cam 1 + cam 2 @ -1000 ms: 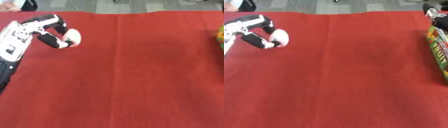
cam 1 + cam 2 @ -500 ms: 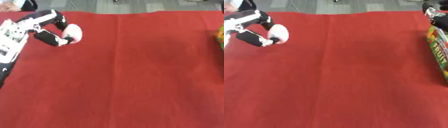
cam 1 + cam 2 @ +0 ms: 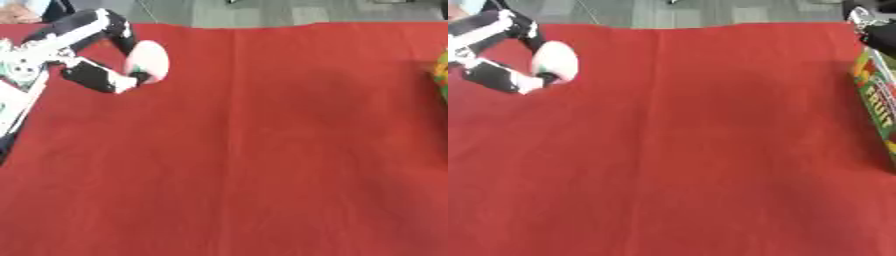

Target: Pick up the objects with one hand, pass them to the other hand, and then place them into the box on the other side of the table.

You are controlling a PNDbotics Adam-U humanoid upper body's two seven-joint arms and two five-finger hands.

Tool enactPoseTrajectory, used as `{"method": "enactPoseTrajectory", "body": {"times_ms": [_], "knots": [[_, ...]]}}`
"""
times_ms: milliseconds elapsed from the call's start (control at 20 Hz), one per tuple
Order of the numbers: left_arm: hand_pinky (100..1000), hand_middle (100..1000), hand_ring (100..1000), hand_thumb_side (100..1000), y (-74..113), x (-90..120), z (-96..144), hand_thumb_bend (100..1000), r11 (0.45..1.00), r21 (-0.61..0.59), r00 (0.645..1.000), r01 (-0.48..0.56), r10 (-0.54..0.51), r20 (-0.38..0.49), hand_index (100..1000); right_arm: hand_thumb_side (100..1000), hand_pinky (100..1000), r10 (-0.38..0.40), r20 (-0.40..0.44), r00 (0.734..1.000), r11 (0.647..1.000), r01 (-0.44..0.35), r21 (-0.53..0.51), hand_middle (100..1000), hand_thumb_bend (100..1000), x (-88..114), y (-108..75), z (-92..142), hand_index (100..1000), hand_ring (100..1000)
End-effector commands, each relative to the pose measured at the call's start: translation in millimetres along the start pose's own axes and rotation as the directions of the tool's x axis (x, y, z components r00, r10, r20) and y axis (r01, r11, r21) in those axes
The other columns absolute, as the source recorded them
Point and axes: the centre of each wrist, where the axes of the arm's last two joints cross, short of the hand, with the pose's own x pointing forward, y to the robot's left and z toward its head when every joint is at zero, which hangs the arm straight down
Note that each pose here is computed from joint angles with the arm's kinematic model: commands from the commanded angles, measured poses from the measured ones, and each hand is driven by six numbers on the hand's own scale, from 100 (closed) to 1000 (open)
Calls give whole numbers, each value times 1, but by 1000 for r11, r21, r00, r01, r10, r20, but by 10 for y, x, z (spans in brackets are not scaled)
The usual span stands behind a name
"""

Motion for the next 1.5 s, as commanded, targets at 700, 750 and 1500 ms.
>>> {"method": "enactPoseTrajectory", "body": {"times_ms": [700,750,1500], "knots": [[689,496,530,100,-186,161,-35,259,991,128,990,-27,9,139,444,248,777,-112,249,962,941,23,336,696,411,923,643,-30,773,791],[689,496,530,100,-207,182,-48,254,990,136,989,-19,-2,147,445,251,777,-116,256,960,933,17,359,697,413,965,700,-20,773,791],[689,497,528,100,-519,459,-273,208,978,197,961,-70,13,277,449,283,776,-100,279,955,816,-82,572,704,431,1201,1308,126,778,795]]}}
